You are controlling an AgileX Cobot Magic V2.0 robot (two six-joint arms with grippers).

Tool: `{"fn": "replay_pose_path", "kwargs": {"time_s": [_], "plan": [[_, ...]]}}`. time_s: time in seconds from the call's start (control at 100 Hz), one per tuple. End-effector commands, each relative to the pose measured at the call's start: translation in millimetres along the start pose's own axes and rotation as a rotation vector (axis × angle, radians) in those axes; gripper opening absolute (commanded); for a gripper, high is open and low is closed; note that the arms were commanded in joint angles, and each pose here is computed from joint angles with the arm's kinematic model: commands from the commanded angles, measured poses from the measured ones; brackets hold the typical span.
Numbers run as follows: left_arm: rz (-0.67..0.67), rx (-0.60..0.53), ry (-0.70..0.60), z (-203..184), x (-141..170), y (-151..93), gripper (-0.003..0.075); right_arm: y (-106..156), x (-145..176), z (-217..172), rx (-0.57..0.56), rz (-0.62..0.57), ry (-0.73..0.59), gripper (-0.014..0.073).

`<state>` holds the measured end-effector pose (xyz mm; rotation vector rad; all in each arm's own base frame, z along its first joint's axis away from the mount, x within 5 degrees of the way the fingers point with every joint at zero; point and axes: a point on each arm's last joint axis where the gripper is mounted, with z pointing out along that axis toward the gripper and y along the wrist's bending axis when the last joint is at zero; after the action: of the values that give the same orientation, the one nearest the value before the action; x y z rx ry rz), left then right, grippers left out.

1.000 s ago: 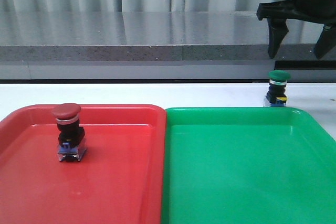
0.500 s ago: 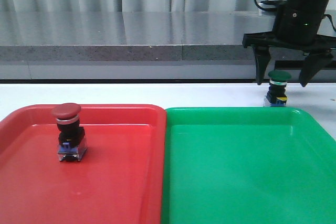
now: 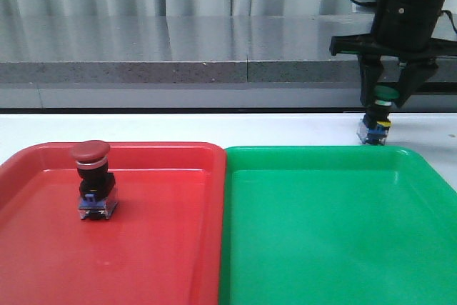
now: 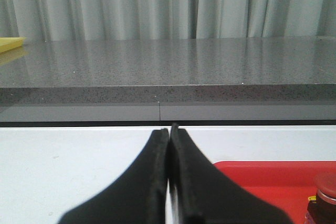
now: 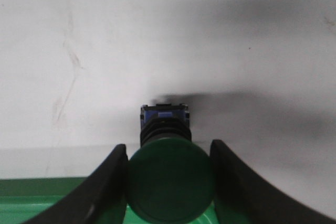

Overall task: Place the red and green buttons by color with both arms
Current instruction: 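Close the right gripper on the green button and lift it, then carry the green button with the right gripper into the green tray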

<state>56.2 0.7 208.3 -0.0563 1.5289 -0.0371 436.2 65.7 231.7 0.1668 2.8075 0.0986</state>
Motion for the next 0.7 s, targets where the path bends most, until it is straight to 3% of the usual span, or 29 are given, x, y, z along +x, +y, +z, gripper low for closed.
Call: {"fn": "replay_pose_path", "kwargs": {"time_s": [0.0,0.26,0.4,0.56,0.69], "plan": [[-0.007,0.002,-0.087,-1.7,-4.7,0.0,-0.002,1.9,-12.8,-63.6,-0.042,-0.009,-0.163,0.0206],[-0.007,0.002,-0.087,-1.7,-4.7,0.0,-0.002,2.4,2.5,-129.5,-0.055,-0.02,-0.194,0.0206],[-0.007,0.002,-0.087,-1.7,-4.7,0.0,-0.002,14.8,17.1,-153.4,-0.09,-0.048,-0.188,0.0206],[-0.007,0.002,-0.087,-1.7,-4.7,0.0,-0.002,42.5,41.2,-161.4,-0.175,-0.1,-0.154,0.0206],[-0.007,0.002,-0.087,-1.7,-4.7,0.0,-0.002,62.9,63.6,-145.1,-0.194,-0.128,-0.108,0.0206]]}}
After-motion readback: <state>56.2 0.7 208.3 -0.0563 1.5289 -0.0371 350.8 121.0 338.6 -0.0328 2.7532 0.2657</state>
